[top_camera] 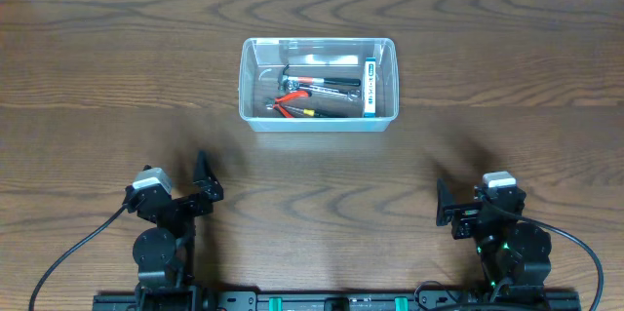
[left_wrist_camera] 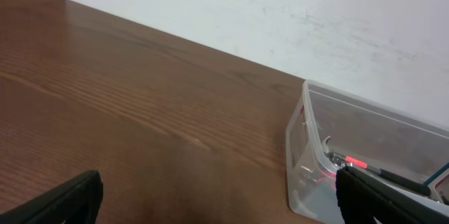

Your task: Pack container

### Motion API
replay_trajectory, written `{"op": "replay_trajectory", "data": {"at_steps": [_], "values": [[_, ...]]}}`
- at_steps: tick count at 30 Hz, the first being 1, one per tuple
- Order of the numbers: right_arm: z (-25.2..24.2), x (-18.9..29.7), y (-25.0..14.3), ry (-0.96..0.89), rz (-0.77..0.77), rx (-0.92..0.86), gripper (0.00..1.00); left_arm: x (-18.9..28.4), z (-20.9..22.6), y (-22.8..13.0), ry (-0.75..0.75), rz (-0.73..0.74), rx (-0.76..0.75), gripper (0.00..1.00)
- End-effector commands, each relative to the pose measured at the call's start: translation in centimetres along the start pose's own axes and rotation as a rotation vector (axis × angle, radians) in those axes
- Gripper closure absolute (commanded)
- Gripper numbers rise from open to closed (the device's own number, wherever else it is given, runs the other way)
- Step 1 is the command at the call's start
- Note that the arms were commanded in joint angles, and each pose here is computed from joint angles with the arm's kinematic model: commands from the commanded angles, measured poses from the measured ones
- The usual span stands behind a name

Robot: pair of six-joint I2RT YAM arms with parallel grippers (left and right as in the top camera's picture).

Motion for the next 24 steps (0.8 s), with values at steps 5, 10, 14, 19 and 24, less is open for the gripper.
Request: {"op": "replay_trajectory", "data": {"at_steps": [5, 10, 14, 19, 24], "values": [[0.25, -0.05, -0.07, 0.016, -0.005, 0.009, 0.01, -0.30, 0.85, -1.41, 0.029, 0.043, -0.003, 0.02], [0.25, -0.05, -0.07, 0.016, -0.005, 0.009, 0.01, -0.30, 0.85, -1.41, 0.029, 0.043, -0.003, 0.02], [0.25, -0.05, -0.07, 0.016, -0.005, 0.009, 0.01, -0.30, 0.85, -1.41, 0.029, 0.043, -0.003, 0.02], [0.25, -0.05, -0.07, 0.016, -0.005, 0.009, 0.01, -0.30, 0.85, -1.41, 0.029, 0.043, -0.003, 0.02], [0.25, -0.05, -0.07, 0.016, -0.005, 0.009, 0.01, -0.30, 0.85, -1.41, 0.029, 0.043, -0.003, 0.02]]}}
Point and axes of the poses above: each gripper's point midway between its finger pads, its own x axis back along the fingers, its own z axis along the line the jaws close on, y = z × x, the point moved 8 cm from there along x, back along the fingers, and after that the axes turned 15 degrees about x, right-handed, at the moved point
